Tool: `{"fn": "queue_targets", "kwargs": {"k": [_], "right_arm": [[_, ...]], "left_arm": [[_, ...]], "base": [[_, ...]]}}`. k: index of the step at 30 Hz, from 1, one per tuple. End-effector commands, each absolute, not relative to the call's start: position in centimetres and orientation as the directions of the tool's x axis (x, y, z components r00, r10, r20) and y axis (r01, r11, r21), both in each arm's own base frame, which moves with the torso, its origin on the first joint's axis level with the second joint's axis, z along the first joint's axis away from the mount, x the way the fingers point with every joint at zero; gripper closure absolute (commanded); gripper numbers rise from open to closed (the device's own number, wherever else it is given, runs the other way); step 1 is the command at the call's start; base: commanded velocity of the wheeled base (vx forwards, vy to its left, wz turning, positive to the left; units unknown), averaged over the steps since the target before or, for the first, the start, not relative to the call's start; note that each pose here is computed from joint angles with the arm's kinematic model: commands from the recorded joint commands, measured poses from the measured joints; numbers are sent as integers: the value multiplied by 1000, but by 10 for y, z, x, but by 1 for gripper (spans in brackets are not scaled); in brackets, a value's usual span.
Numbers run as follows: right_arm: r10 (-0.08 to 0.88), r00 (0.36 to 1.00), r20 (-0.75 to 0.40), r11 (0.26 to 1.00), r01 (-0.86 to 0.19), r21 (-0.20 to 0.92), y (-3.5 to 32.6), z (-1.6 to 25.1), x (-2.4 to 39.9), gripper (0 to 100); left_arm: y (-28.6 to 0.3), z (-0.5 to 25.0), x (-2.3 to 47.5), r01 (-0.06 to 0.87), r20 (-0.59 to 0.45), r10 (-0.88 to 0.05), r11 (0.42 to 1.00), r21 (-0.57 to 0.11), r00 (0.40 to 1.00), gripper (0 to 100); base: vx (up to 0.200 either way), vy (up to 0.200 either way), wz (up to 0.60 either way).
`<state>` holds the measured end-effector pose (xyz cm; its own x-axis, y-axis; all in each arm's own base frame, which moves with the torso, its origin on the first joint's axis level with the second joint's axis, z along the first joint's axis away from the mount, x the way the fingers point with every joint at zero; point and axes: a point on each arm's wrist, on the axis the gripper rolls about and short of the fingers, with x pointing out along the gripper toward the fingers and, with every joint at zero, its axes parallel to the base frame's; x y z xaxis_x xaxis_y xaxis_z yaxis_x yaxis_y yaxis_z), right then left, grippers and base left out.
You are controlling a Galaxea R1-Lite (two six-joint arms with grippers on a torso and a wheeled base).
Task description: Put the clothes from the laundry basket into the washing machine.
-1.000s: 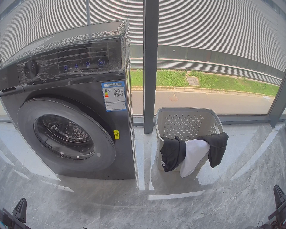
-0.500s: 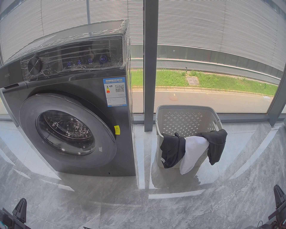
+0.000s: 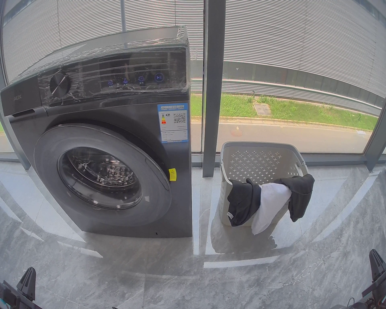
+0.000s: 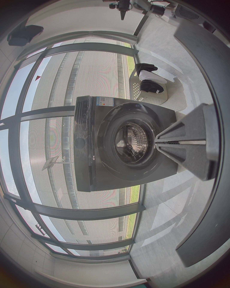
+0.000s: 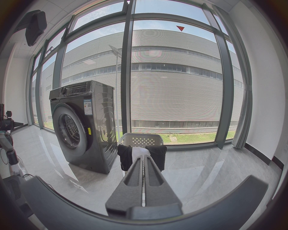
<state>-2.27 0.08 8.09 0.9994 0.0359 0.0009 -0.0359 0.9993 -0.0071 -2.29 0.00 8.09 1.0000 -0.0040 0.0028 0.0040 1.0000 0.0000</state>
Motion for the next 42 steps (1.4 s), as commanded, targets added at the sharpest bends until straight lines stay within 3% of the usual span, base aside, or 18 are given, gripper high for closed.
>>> {"fn": "queue_targets", "kwargs": {"k": [1,41,42], "right_arm": [[37,999,3,999,-37,-6,1,76,-23,100],[34,999,2,999,-34,-6,1,76,-23,100],[34,999,2,999,-34,-6,1,76,-23,0]], "left_arm": [[0,76,-23,5,0,-5,1000,0,1000,100],[0,76,-23,3,2,-3,1000,-2,1000,100],[0,76,-23,5,0,-5,1000,0,1000,100]], "base": [[0,200,0],[0,200,0],[0,200,0]]}}
